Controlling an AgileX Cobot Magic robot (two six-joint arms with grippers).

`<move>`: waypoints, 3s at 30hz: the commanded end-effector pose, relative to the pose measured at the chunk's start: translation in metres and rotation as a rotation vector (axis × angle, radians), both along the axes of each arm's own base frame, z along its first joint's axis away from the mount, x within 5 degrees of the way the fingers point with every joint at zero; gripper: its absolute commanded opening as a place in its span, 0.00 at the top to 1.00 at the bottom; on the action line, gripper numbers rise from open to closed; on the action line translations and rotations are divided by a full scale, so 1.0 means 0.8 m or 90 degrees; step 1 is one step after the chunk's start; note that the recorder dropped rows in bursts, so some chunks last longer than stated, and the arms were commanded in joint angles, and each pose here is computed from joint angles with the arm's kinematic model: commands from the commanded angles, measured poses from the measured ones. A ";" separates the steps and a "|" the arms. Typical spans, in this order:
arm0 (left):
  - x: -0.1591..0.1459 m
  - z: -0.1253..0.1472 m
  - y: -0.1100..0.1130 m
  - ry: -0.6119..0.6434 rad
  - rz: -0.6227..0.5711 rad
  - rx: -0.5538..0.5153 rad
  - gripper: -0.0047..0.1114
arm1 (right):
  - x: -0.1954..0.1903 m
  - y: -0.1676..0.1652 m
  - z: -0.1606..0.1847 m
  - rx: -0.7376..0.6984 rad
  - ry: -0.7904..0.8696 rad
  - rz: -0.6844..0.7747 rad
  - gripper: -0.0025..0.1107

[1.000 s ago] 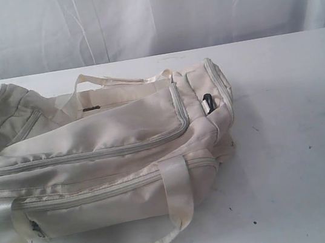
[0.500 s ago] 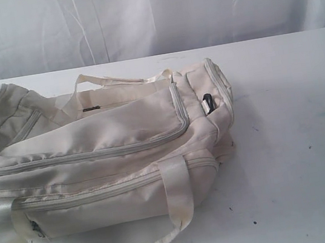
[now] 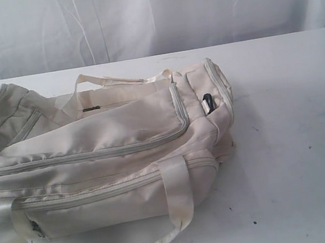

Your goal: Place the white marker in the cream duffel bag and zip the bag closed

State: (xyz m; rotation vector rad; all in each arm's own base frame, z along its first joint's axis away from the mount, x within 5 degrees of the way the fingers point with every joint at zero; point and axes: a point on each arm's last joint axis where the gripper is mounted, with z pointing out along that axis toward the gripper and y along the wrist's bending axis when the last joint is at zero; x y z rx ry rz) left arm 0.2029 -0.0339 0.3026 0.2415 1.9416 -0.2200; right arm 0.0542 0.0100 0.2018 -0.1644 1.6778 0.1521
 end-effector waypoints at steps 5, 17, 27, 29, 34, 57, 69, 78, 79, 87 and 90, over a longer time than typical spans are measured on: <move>-0.004 0.002 -0.002 0.000 -0.003 -0.016 0.82 | 0.001 0.001 -0.009 -0.032 -0.003 0.007 0.98; -0.004 0.002 -0.002 0.000 -0.003 -0.016 0.82 | 0.001 0.001 -0.010 -0.032 0.003 0.007 0.98; -0.004 0.002 -0.002 0.000 -0.003 -0.016 0.82 | 0.001 0.001 -0.010 -0.032 0.003 0.007 0.98; -0.004 0.002 -0.002 0.000 -0.003 -0.016 0.82 | 0.001 0.001 -0.010 -0.032 0.003 0.007 0.98; -0.004 0.002 -0.002 0.000 -0.003 -0.016 0.82 | 0.001 0.001 -0.010 -0.032 0.004 0.007 0.98; -0.006 0.005 -0.001 -0.008 -0.003 -0.014 0.82 | 0.001 0.001 -0.010 -0.032 0.002 0.007 0.98; -0.008 0.000 0.004 -0.023 -0.046 0.161 0.82 | 0.001 0.001 -0.010 -0.032 0.004 0.007 0.98; -0.010 -0.001 0.008 -0.042 -0.021 0.166 0.82 | 0.001 0.001 -0.010 -0.032 0.004 0.007 0.98; -0.012 -0.002 0.010 -0.051 -0.017 0.178 0.82 | 0.001 0.001 -0.010 -0.032 0.004 0.007 0.98; -0.049 -0.023 0.016 -0.072 -0.034 0.270 0.82 | 0.001 0.001 -0.010 -0.032 0.004 0.007 0.98; -0.067 -0.032 0.018 -0.082 -0.032 0.270 0.82 | 0.001 0.001 -0.010 -0.032 0.004 0.007 0.98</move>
